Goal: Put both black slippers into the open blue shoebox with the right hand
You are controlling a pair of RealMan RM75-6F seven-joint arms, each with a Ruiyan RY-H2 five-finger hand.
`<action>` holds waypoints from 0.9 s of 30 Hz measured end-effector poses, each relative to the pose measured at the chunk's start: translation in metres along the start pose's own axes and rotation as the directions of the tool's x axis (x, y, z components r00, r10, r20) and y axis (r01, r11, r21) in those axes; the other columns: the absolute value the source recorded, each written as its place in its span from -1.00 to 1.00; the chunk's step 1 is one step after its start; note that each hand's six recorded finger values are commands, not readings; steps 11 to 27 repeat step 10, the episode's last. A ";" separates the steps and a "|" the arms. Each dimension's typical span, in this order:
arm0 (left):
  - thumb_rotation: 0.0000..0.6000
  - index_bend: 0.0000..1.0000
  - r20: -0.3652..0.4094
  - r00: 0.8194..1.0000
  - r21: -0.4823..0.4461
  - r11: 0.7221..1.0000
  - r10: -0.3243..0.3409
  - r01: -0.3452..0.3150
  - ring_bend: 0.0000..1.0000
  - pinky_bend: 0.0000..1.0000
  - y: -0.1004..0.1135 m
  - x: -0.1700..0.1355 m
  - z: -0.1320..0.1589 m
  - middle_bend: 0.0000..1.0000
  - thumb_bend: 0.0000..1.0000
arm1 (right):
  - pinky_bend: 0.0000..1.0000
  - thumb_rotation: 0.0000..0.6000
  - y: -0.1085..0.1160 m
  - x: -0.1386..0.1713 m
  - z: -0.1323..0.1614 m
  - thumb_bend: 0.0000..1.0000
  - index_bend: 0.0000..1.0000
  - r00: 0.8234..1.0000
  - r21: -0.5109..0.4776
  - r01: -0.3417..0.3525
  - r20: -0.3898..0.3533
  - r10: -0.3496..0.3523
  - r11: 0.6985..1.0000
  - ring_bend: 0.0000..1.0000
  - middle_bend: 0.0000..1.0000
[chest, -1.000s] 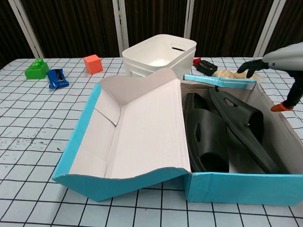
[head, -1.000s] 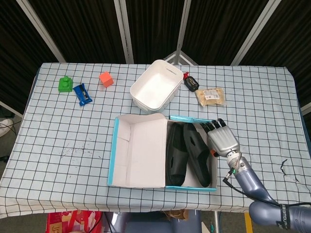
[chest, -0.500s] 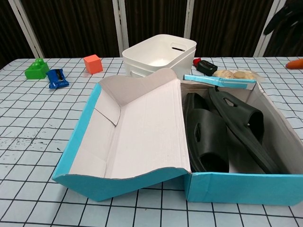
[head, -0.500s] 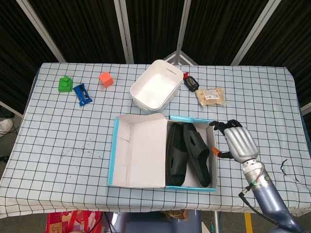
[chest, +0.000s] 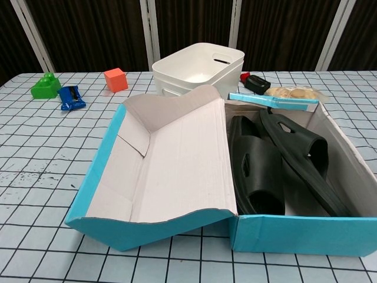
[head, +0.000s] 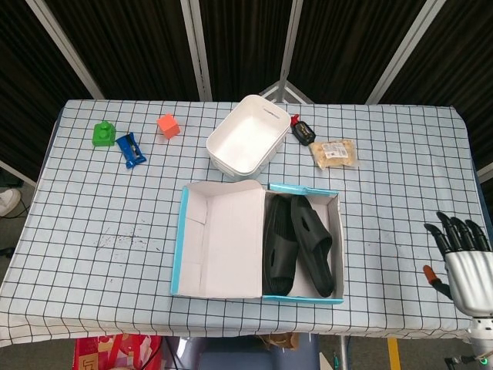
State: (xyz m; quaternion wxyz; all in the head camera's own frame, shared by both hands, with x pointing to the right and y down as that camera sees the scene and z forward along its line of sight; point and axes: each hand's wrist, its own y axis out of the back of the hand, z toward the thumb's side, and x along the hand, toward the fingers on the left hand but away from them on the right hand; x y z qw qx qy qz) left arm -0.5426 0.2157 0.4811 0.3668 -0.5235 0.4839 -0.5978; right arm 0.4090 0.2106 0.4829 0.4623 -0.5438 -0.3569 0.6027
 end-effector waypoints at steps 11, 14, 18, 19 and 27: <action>1.00 -0.94 -0.002 1.000 0.014 1.000 0.024 -0.024 -1.00 -0.94 0.004 -0.002 -0.001 -1.00 -0.26 | -0.78 1.00 -0.009 0.028 -0.032 -0.45 -0.61 0.993 0.124 -0.016 0.116 0.001 0.992 -0.75 -0.78; 1.00 -0.94 -0.002 1.000 0.014 1.000 0.024 -0.024 -1.00 -0.94 0.004 -0.002 -0.001 -1.00 -0.26 | -0.78 1.00 -0.009 0.028 -0.032 -0.45 -0.61 0.993 0.124 -0.016 0.116 0.001 0.992 -0.75 -0.78; 1.00 -0.94 -0.002 1.000 0.014 1.000 0.024 -0.024 -1.00 -0.94 0.004 -0.002 -0.001 -1.00 -0.26 | -0.78 1.00 -0.009 0.028 -0.032 -0.45 -0.61 0.993 0.124 -0.016 0.116 0.001 0.992 -0.75 -0.78; 1.00 -0.94 -0.002 1.000 0.014 1.000 0.024 -0.024 -1.00 -0.94 0.004 -0.002 -0.001 -1.00 -0.26 | -0.78 1.00 -0.009 0.028 -0.032 -0.45 -0.61 0.993 0.124 -0.016 0.116 0.001 0.992 -0.75 -0.78; 1.00 -0.94 -0.002 1.000 0.014 1.000 0.024 -0.024 -1.00 -0.94 0.004 -0.002 -0.001 -1.00 -0.26 | -0.78 1.00 -0.009 0.028 -0.032 -0.45 -0.61 0.993 0.124 -0.016 0.116 0.001 0.992 -0.75 -0.78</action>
